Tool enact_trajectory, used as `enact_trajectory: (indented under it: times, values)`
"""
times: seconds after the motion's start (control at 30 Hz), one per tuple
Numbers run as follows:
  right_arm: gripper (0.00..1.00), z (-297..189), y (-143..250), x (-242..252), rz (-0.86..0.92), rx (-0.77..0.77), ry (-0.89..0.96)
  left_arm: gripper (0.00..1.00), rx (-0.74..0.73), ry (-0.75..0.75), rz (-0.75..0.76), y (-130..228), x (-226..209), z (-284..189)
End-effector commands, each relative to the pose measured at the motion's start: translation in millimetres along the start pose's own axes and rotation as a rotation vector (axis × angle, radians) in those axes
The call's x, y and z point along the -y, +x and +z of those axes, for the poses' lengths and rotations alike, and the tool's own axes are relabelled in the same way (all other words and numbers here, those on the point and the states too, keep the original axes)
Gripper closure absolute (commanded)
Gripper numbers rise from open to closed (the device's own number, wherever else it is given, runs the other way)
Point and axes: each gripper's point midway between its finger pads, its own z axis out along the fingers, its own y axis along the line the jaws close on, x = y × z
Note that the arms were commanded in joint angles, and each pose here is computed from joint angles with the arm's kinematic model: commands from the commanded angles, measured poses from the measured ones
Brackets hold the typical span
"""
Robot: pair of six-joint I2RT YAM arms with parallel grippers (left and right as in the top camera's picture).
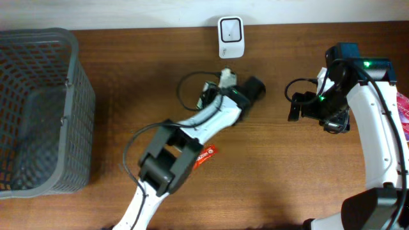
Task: Scan the item barcode
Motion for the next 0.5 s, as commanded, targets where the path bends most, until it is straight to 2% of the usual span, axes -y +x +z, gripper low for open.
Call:
enact_trajectory:
  times: [0.0, 0.03, 0.1, 0.13, 0.23, 0.3, 0.33, 0.43, 0.47]
  values:
    - [0.01, -11, -3, 0, -0.038, 0.038, -0.005, 0.60, 0.052, -0.012, 0.046, -5, 11, -16]
    - [0.01, -11, -3, 0, -0.038, 0.038, -0.005, 0.57, 0.043, 0.014, 0.051, -2, 17, -17]
    - [0.01, -11, -3, 0, -0.038, 0.037, -0.005, 0.37, -0.012, 0.114, 0.066, 9, 34, -20]
    - [0.01, -11, -3, 0, -0.038, 0.039, -0.005, 0.35, -0.038, 0.145, 0.075, 14, 38, -21]
    - [0.01, -12, -4, 0, -0.039, 0.044, -0.006, 0.41, -0.069, 0.199, 0.076, 6, 37, -35]
    - [0.01, -12, -3, 0, -0.039, 0.041, -0.006, 0.41, -0.074, 0.200, -0.008, -21, 15, -38]
    - [0.01, -12, -3, 0, -0.039, 0.040, -0.005, 0.41, -0.100, 0.247, -0.051, -31, 7, -37]
    - [0.01, -12, -3, 0, -0.039, 0.042, -0.006, 0.41, -0.326, 0.697, -0.253, -46, 2, -24]
    - [0.01, -12, -4, 0, -0.040, 0.044, -0.006, 0.43, -0.364, 0.753, -0.299, -47, -7, -15]
